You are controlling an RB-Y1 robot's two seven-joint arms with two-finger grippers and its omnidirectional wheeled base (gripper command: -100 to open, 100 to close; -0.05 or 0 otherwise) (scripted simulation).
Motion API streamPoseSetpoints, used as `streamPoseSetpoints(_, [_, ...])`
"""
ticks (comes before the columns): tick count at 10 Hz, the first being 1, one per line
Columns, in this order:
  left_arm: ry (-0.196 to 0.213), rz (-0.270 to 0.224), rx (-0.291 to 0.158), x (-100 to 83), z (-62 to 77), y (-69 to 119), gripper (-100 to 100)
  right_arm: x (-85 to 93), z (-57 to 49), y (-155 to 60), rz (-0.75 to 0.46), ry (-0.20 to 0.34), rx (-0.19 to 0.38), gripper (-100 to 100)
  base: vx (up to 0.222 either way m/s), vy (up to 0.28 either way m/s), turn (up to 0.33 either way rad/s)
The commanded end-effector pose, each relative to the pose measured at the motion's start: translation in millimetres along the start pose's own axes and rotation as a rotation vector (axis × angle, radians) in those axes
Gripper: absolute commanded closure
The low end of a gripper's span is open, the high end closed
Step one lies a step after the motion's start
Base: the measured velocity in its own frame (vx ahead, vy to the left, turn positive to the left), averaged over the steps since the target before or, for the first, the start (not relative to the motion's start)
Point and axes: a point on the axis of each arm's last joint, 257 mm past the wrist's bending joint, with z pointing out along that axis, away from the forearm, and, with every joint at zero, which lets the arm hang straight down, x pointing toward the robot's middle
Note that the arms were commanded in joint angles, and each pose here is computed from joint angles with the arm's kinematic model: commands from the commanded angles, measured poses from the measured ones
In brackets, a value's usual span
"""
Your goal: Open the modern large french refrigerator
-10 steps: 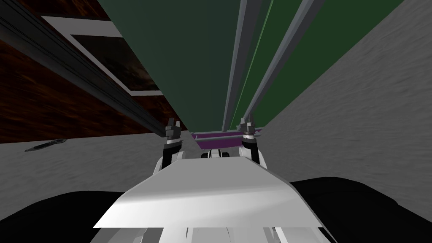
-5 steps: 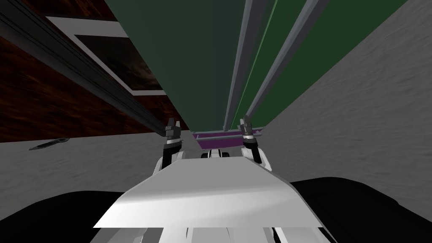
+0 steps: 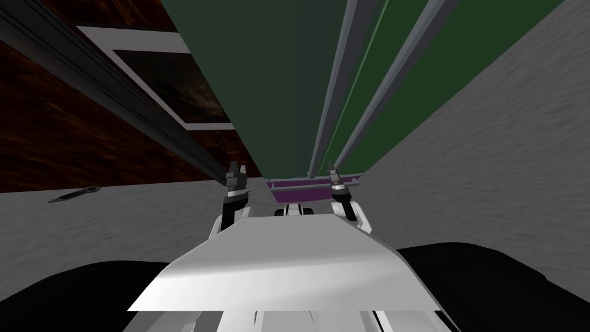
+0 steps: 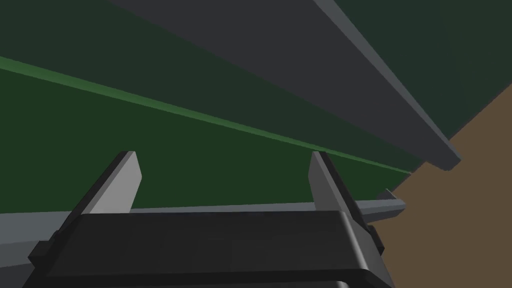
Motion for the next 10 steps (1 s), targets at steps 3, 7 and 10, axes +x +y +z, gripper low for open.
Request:
streamPoseSetpoints(3, [0.000,0.000,0.000,0.0,0.0,0.0,0,10.0,-0.8,-24.9,-0.226,0.052,0.038,-100,-0.020,0.043,0.012])
streamPoseSetpoints(7, [0.000,0.000,0.000,0.0,0.0,0.0,0,16.9,-3.6,-48.0,-0.419,0.100,0.071,-100,-0.015,0.051,0.014])
streamPoseSetpoints(10, [0.000,0.000,0.000,0.0,0.0,0.0,0,21.1,-6.4,-65.3,-0.553,0.137,0.092,-100,-0.021,0.054,0.014])
